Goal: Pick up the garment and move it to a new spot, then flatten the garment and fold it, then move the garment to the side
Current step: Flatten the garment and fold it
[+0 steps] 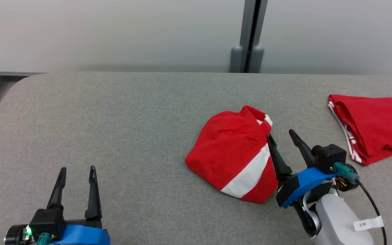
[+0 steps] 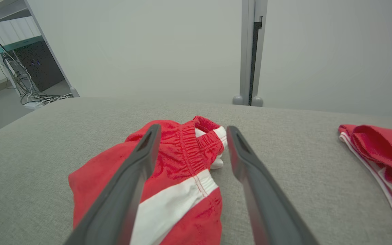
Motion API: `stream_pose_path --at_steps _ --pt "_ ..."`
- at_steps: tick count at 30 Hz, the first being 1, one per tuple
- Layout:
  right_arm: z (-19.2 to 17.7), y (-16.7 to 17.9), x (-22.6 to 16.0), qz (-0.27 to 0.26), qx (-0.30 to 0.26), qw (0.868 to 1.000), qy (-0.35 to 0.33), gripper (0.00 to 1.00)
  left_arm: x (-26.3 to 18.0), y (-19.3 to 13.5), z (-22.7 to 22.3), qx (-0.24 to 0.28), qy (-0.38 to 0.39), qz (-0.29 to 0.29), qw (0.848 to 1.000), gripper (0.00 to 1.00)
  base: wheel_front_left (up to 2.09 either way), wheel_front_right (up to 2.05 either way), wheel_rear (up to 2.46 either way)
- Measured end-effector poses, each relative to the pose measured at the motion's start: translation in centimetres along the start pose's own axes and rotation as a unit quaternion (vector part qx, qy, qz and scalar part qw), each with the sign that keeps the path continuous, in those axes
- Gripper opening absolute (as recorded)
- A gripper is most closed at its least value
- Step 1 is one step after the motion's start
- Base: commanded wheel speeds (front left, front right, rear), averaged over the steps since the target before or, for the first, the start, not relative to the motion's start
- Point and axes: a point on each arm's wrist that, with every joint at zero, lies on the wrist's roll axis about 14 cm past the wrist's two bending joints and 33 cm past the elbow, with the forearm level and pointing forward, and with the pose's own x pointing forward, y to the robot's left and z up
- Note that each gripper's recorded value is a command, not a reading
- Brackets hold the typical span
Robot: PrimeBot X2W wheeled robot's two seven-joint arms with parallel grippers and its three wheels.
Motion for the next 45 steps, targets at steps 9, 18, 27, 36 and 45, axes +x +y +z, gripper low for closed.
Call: stream_pose_path --at_steps 9,18,27,36,45 --pt "-6.7 0.4 1.2 0.01 0.001 0.993 0.114 1.0 -0.1 1.1 -1.0 -0.003 0.017 0.02 1.0 1.0 0.0 0.0 0.0" --pt "-10.6 0.5 0.7 0.008 0.016 0.984 0.177 1.0 0.3 1.8 -1.3 -0.001 0.022 0.03 0.999 1.0 0.0 0.0 0.0" --pt "-10.3 0.4 0.0 -0.005 0.044 0.984 0.171 0.0 0.5 1.2 -1.2 -0.003 0.021 0.021 1.0 1.0 0.0 0.0 0.0" --pt "-6.3 -4.4 -0.8 -0.067 0.026 0.992 0.105 0.0 0.1 0.5 -0.6 -0.006 0.009 0.011 1.0 1.0 0.0 0.0 0.0" --pt "0.7 -8.9 -1.0 -0.107 -0.029 0.994 0.008 0.0 -0.3 -0.1 -0.1 -0.009 0.001 0.002 1.0 1.0 0.0 0.0 0.0"
